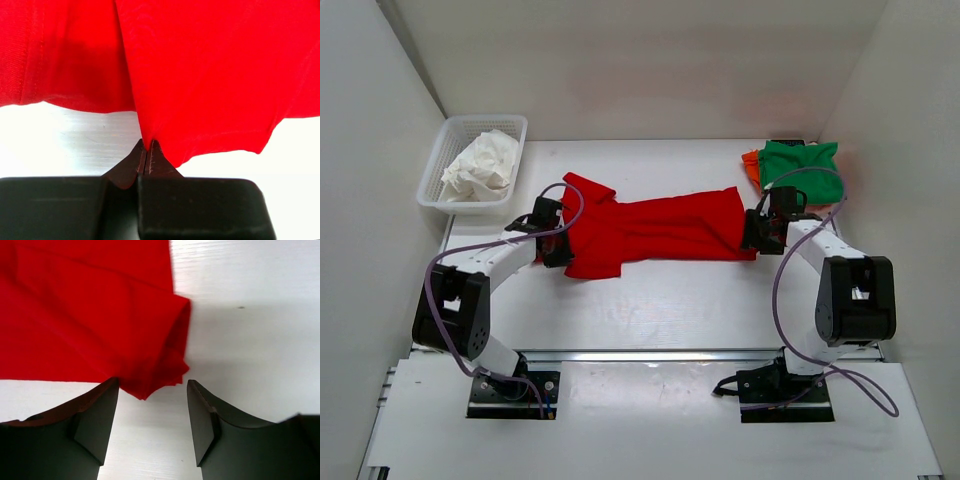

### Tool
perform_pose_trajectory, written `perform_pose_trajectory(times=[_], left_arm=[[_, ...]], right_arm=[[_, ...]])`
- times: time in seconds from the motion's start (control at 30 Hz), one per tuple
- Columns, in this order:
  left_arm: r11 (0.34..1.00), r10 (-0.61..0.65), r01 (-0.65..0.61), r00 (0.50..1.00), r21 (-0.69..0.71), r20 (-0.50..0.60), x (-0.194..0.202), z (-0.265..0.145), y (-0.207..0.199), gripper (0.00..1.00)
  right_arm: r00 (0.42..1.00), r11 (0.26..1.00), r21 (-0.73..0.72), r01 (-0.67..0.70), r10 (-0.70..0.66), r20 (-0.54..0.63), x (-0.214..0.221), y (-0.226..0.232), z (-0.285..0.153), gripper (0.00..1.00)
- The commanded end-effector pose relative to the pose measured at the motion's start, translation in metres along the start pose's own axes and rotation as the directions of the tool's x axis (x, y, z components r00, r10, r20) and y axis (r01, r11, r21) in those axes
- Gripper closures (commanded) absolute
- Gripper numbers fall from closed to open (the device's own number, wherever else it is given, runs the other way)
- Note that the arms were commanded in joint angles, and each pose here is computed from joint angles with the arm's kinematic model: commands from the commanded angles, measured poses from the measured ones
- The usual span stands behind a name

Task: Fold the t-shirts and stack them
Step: Flatten out the tshirt

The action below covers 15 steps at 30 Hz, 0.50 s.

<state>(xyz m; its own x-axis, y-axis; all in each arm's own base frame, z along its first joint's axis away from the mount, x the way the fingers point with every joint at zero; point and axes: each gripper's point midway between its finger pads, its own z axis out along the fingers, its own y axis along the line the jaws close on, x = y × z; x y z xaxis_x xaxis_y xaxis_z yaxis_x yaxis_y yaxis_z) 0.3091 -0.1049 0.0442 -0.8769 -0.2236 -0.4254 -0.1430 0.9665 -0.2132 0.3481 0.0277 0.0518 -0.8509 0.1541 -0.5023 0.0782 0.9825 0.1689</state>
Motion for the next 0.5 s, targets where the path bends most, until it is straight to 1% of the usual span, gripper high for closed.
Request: perform_pose_trajectory(times=[0.0,0.03,0.13,0.23,0.3,0.33,0.37,0.47], left_arm=[[0.999,0.012,-0.011,1.0,0.032,-0.021,0.003,-0.006,-0.006,1.0],[1.0,0.012,-0.011,1.0,0.027,-0.025,0.006,-0.004,-0.004,1.0],[0.999,0.007,-0.006,1.0,0.042,-0.029,0.009,-0.003,-0.006,1.0],[0.999,0.006,-0.004,0.999,0.049,-0.035,0.011,-0.003,-0.007,1.0],[0.999,0.007,-0.005,0.999,0.048,-0.039,0.013,-0.002,-0.007,1.0],[0.999,-0.001,0.002,1.0,0.045,-0.026,0.01,-0.003,-0.005,1.0],[0.999,0.0,0.002,0.999,0.046,-0.035,0.013,-0.002,-0.005,1.0],[0.999,0.001,0.0,0.999,0.046,-0.04,0.014,-0.001,-0.005,1.0]], right_arm=[[0.996,0.998,-0.025,0.064,-0.063,0.06,-0.003,0.015,-0.001,0.45],[0.995,0.997,-0.028,0.067,-0.064,0.079,-0.007,0.015,-0.004,0.44],[0.992,0.994,-0.042,0.099,-0.095,0.088,-0.005,0.02,-0.001,0.42],[0.988,0.992,-0.018,0.122,-0.119,0.093,0.0,0.018,-0.001,0.43],[0.984,0.991,-0.021,0.132,-0.128,0.123,-0.006,0.02,0.0,0.43],[0.985,0.991,-0.022,0.133,-0.129,0.116,-0.003,0.02,0.004,0.42],[0.983,0.991,-0.007,0.133,-0.131,0.128,-0.009,0.018,0.003,0.43],[0.983,0.99,0.011,0.139,-0.14,0.117,-0.01,0.016,0.009,0.44]])
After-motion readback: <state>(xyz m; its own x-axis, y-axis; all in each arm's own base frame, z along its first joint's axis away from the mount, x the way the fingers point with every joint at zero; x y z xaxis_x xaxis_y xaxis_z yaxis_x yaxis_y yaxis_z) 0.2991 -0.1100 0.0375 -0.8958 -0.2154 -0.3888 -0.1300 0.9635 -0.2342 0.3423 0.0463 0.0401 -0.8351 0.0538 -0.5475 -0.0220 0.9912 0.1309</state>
